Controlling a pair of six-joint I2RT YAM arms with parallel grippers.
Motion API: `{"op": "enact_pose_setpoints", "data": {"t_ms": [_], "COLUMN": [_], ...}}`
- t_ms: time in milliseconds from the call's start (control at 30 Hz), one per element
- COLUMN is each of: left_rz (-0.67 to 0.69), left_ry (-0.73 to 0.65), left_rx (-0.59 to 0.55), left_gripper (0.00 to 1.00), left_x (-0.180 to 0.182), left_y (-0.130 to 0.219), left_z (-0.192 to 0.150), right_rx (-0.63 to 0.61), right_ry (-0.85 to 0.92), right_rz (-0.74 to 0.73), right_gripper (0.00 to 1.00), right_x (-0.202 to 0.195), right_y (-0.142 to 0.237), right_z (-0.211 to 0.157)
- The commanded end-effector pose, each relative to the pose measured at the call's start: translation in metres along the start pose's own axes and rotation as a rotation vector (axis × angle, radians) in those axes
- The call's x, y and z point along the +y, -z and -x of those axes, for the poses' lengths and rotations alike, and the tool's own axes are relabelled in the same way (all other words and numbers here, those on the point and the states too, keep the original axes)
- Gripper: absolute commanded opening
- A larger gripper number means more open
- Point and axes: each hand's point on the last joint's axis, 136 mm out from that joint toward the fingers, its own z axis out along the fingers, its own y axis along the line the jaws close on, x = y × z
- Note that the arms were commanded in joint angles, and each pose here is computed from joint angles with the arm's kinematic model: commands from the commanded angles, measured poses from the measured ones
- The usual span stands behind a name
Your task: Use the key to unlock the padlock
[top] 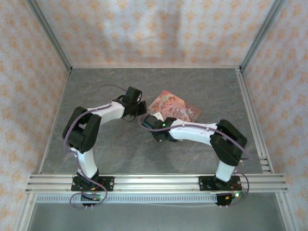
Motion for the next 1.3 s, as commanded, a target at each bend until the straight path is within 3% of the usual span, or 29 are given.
{"op": "enact_pose_setpoints", "data": {"t_ms": [0,167,267,467,733,1000,1267], "left_rz": [0.078,0.074,0.074,0.076,0.129,0.181,0.206], "left_ry": [0.005,0.005,0.008,0.013,0.048,0.115,0.131], "left_rx": [0.102,0.104,0.100,0.077,-0.010,-0.136,-0.181], "left_gripper": [0.00,0.00,0.00,0.00,0.00,0.00,0.01], "left_x": [0.020,0.019,0.019,0.019,0.028,0.046,0.050], "left_y": [-0.007,-0.007,-0.008,-0.004,0.015,0.038,0.040], "left_z": [-0.031,-0.030,-0.031,-0.027,-0.003,0.024,0.037], "right_rx": [-0.011,-0.015,-0.039,-0.054,-0.173,-0.142,-0.125], "right_ry": [0.043,0.106,0.089,0.107,0.157,0.184,0.180], "right_rz": [-0.107,-0.153,-0.119,-0.058,-0.015,0.019,0.094], "right_gripper": [0.19,0.16,0.01,0.00,0.00,0.00,0.00], "right_x": [-0.011,-0.015,-0.012,0.003,0.025,0.018,0.018], "right_y": [0.011,0.009,0.010,0.007,0.020,0.018,0.019], "right_z": [0.011,0.007,0.008,0.010,0.062,0.033,0.007]}}
